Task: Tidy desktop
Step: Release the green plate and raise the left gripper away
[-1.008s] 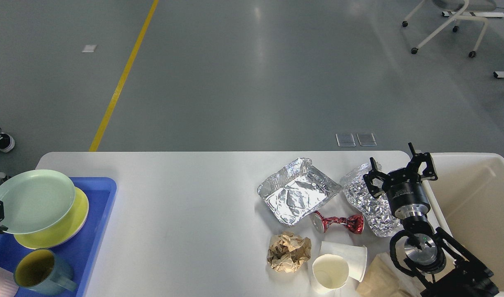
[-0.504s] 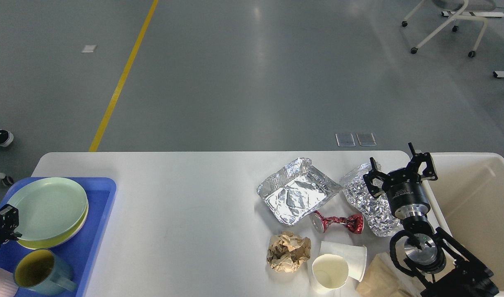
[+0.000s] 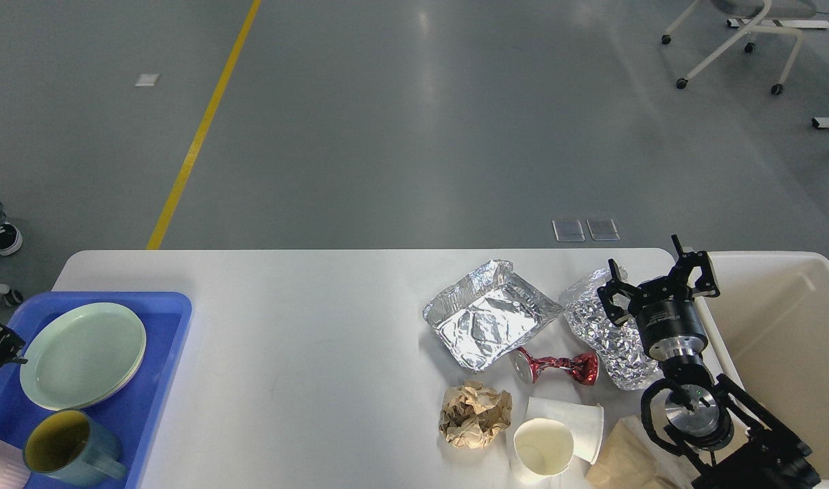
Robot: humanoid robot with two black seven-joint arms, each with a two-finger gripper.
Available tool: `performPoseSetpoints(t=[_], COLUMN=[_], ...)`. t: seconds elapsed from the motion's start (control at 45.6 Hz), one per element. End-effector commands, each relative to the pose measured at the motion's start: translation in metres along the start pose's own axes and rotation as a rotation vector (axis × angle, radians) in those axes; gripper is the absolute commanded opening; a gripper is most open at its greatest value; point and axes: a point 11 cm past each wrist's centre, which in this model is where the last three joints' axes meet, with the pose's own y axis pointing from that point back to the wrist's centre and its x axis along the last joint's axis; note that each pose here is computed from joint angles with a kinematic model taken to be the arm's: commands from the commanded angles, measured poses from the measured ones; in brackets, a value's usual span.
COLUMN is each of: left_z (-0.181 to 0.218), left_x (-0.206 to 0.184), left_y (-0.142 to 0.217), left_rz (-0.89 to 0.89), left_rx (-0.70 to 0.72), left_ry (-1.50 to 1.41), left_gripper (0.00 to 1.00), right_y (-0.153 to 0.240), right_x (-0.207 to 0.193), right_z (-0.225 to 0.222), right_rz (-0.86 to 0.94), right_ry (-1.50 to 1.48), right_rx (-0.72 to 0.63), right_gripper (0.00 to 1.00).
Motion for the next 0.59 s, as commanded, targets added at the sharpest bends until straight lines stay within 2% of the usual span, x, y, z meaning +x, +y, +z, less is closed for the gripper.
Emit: performPoseSetpoints(t=[0.0,0.197,0.372,0.57], left_z=[0.006,0.047,0.123,0.151], left_x=[0.003,0.02,0.033,0.047], left_y=[0.004,0.026,0.071,0.098], left_rz=[0.001,0.022,0.021,-0.01], left_rx=[-0.015,-0.106,-0.311,-0.515], left_ry=[0.003,0.003,0.028,0.19], left_gripper=[0.88,0.94,0.95,0.96], right_y=[0.0,0.0,0.0,0.0], right_x=[0.0,0.0,0.0,0.0], right_z=[0.0,0.0,0.0,0.0], right_rz=[0.0,0.0,0.0,0.0], right_ry=[0.0,0.0,0.0,0.0], right_rx=[0.001,-0.001,-0.001,0.001], right_gripper=[1.0,1.0,1.0,1.0])
